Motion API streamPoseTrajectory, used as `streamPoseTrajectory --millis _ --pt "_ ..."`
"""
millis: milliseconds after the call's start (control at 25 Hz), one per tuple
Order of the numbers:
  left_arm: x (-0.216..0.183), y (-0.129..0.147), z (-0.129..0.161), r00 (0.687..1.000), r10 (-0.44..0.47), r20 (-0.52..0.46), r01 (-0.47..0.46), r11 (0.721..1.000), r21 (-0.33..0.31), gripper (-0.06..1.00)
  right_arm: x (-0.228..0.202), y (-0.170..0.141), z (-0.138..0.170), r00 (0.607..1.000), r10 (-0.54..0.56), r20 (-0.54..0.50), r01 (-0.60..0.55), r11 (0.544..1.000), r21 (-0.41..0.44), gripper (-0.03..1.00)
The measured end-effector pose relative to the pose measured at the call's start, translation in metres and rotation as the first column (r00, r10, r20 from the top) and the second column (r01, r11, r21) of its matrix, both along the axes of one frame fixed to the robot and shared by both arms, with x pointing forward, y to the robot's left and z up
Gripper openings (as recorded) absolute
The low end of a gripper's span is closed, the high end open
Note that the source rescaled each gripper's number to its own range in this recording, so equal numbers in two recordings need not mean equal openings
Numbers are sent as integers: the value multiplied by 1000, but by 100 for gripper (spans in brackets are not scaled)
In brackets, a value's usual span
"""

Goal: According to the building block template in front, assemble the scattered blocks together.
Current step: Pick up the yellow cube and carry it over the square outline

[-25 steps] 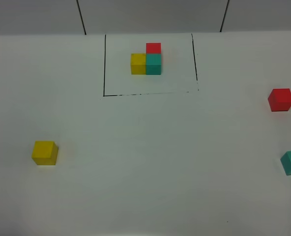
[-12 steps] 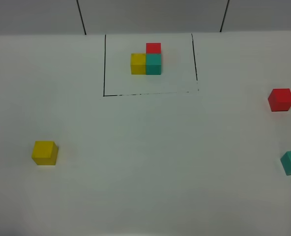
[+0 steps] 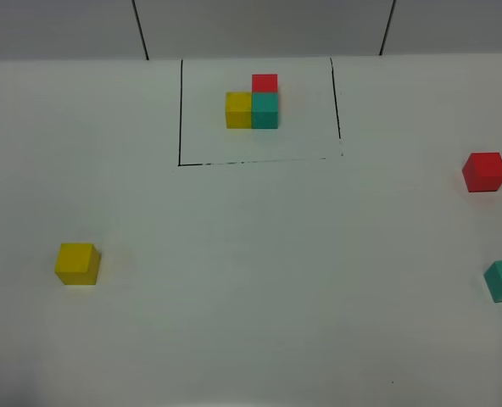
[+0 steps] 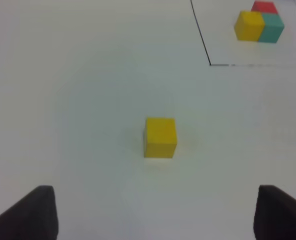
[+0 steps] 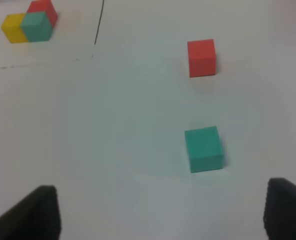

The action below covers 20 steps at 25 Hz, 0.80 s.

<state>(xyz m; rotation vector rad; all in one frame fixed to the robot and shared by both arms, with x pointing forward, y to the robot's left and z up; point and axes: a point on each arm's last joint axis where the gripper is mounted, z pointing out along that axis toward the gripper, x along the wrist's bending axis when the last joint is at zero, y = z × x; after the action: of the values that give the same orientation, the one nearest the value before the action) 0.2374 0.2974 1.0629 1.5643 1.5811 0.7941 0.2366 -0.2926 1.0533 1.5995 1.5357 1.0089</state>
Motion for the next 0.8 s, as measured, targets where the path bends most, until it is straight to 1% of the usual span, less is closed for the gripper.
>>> streamPoseTrajectory --millis 40,160,360,440,520,640,800 --pt "5 0 5 1000 0 -19 0 1000 1 87 0 0 0 1000 0 0 0 1000 0 67" --pt "32 -1 20 991 1 -135 0 1000 6 89 0 0 0 1000 0 0 0 1000 0 67" --pt "84 -5 45 971 -8 -238 5 1000 -14 89 0 0 0 1000 1 0 -1 1000 1 67" --pt "108 -6 47 955 -6 -297 3 1000 -11 89 0 0 0 1000 1 0 -1 1000 1 67" --pt "129 -7 43 932 -5 -362 2 1000 -8 89 0 0 0 1000 1 0 -1 1000 1 67" --pt "160 -8 28 895 -1 -447 -1 1000 -4 89 0 0 0 1000 1 0 -1 1000 1 67" --pt "195 -10 0 832 5 -555 -4 1000 2 89 0 0 0 1000 2 0 -2 1000 2 67"
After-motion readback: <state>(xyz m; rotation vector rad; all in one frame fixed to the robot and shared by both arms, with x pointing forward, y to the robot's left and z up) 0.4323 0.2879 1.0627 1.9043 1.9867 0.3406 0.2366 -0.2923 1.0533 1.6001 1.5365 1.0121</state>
